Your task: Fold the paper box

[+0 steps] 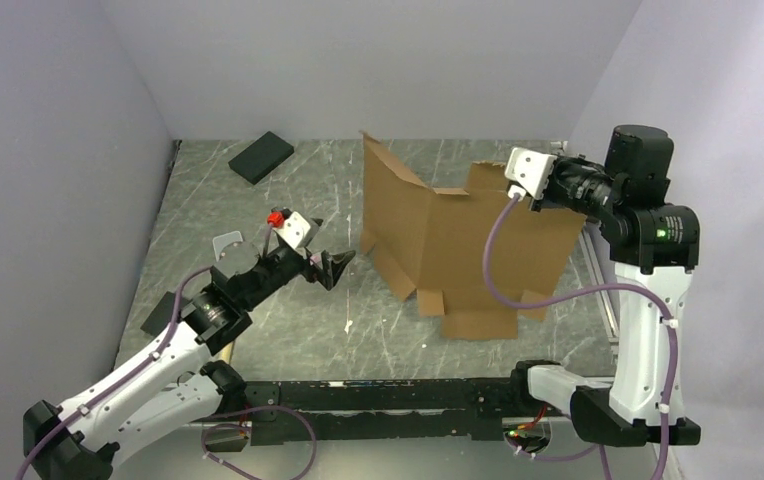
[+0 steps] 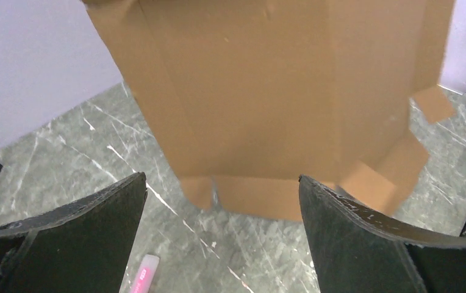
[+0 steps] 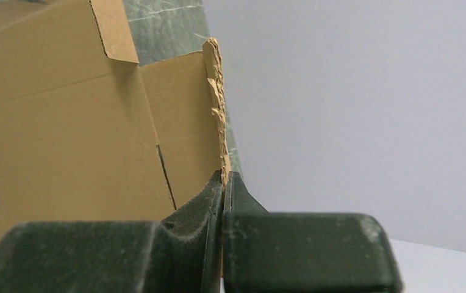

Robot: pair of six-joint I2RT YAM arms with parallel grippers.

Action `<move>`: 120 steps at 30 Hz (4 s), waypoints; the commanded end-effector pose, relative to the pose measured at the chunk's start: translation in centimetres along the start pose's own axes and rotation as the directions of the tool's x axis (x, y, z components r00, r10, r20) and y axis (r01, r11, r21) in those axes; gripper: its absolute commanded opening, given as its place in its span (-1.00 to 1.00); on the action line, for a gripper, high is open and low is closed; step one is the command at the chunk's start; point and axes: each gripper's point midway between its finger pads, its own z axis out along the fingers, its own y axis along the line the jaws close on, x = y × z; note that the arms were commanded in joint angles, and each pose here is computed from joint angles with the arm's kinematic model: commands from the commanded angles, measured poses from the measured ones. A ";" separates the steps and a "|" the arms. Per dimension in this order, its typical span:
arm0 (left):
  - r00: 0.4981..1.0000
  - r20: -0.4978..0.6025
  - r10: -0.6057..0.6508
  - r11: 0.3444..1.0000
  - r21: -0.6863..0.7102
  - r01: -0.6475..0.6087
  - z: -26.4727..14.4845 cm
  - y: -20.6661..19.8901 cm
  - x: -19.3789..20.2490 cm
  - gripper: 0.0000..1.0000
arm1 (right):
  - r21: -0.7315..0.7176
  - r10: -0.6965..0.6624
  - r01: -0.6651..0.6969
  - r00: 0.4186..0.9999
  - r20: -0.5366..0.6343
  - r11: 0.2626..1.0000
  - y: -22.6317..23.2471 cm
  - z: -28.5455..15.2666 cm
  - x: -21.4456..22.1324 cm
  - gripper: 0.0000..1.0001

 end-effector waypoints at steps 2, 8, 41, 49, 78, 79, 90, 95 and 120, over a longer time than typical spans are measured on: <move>0.994 0.091 0.057 0.998 -0.041 -0.053 0.6 0.9 -1.1 0.99 | 0.026 -0.081 0.079 0.994 0.077 0.997 -0.3 -1.8 -2.9 -1.00; 0.978 0.200 0.053 0.999 -0.011 -0.052 0.5 0.2 -0.6 0.99 | 0.018 -0.105 0.104 0.989 0.099 0.994 0.4 -2.8 -3.8 -1.00; 0.961 0.243 -0.130 0.885 0.465 0.002 5.9 3.9 2.3 0.99 | 0.021 -0.297 0.297 0.951 0.082 0.955 3.4 -6.0 -5.0 -1.00; 0.961 0.220 -0.169 0.876 0.481 0.044 8.5 6.1 5.0 0.99 | 0.011 -0.285 0.285 0.954 0.095 0.958 3.8 -5.9 -5.0 -1.00; 0.950 0.078 -0.303 0.953 0.008 0.303 0.7 7.7 -1.2 -1.00 | 0.119 0.050 -0.058 0.996 0.069 0.991 1.3 -0.4 -0.5 -1.00; 0.948 0.068 -0.310 0.950 -0.009 0.312 0.1 7.5 -1.0 -1.00 | 0.101 0.062 -0.072 0.993 0.097 0.992 1.5 0.1 -0.8 -1.00; 0.929 -0.055 -0.365 0.931 -0.055 0.362 -3.4 5.3 2.2 -1.00 | 0.096 0.195 -0.212 0.967 0.163 0.972 -0.2 4.3 0.7 -0.87; 0.940 -0.076 -0.333 0.942 -0.064 0.328 -4.2 5.1 3.0 -1.00 | 0.205 0.282 -0.302 0.951 0.124 0.931 -3.0 5.5 2.4 -0.57; 0.963 -0.134 -0.233 0.971 -0.090 0.222 -5.6 5.3 3.9 -1.00 | 0.038 0.864 -0.902 0.424 0.271 0.431 10.7 7.5 13.2 0.99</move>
